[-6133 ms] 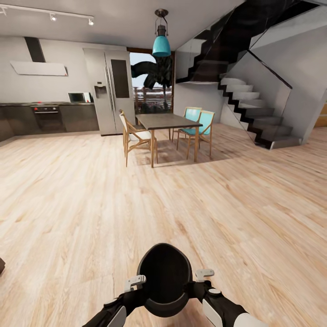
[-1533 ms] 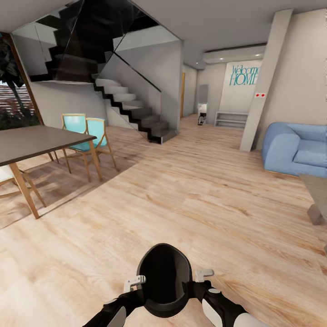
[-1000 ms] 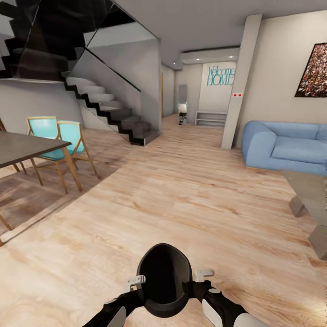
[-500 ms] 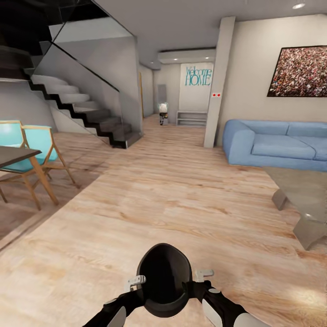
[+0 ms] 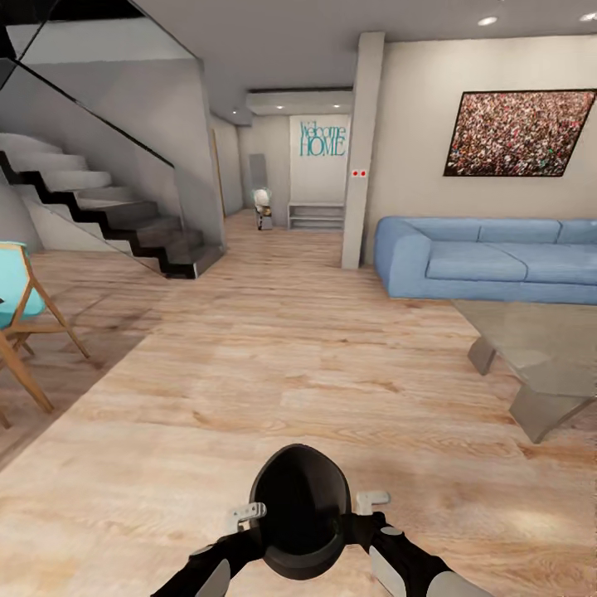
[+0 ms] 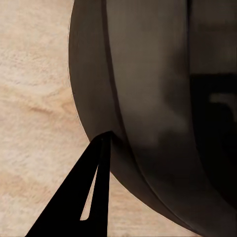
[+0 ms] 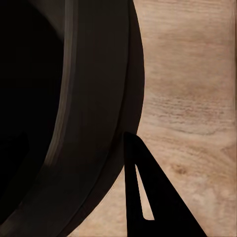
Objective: Place each of the two pumpkins and all three candles from the living room inside a cabinet in the living room (use any cabinet), then make sure every cabinet is closed, and position the cauldron so it is next to a table in the living room.
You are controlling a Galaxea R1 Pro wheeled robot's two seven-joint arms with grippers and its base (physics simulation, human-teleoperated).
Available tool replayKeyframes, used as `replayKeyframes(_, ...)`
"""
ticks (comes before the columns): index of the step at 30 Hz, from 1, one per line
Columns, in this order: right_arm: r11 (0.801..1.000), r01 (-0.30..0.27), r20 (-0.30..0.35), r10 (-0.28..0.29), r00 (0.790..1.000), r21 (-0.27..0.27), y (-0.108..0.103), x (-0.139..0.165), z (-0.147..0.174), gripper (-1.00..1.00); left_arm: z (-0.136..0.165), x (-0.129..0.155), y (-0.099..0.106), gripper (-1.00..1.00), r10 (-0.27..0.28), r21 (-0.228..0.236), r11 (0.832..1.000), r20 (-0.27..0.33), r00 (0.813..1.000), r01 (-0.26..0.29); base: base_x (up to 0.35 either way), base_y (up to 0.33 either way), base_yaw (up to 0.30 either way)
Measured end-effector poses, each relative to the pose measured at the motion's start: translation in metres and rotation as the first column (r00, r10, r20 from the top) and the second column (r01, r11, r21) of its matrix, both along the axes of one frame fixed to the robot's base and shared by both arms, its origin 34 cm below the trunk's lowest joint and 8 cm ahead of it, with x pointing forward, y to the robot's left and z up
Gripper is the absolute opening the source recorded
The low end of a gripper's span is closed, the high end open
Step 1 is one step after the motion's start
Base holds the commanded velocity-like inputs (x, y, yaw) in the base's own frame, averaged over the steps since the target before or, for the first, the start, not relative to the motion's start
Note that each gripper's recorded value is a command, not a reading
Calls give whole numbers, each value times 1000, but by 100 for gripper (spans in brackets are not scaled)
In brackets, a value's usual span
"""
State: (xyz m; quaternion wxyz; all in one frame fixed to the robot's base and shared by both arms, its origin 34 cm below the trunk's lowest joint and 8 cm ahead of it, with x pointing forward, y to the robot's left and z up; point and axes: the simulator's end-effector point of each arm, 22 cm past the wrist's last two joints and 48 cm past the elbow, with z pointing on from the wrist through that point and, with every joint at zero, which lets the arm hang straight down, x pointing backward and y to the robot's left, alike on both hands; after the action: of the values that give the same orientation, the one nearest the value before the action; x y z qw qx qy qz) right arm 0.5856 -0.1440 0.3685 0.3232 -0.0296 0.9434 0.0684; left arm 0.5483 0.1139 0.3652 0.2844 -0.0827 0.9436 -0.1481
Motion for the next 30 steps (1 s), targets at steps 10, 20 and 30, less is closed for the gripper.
replayKeyframes(10, 1000, 0, -1, 0, 1000, 0, 0, 0, 0, -100, 0, 0, 0, -100, 0, 0, 1000, 0, 1000, 0, 275, 219, -280)
replayKeyframes(20, 1000, 0, 0, 0, 1000, 0, 0, 0, 0, -100, 0, 0, 0, -100, 0, 0, 1000, 0, 1000, 0, 279, 214, -280)
replayKeyframes(30, 1000, 0, 0, 0, 1000, 0, 0, 0, 0, -100, 0, 0, 0, -100, 0, 0, 1000, 0, 1000, 0, 284, 204, -280)
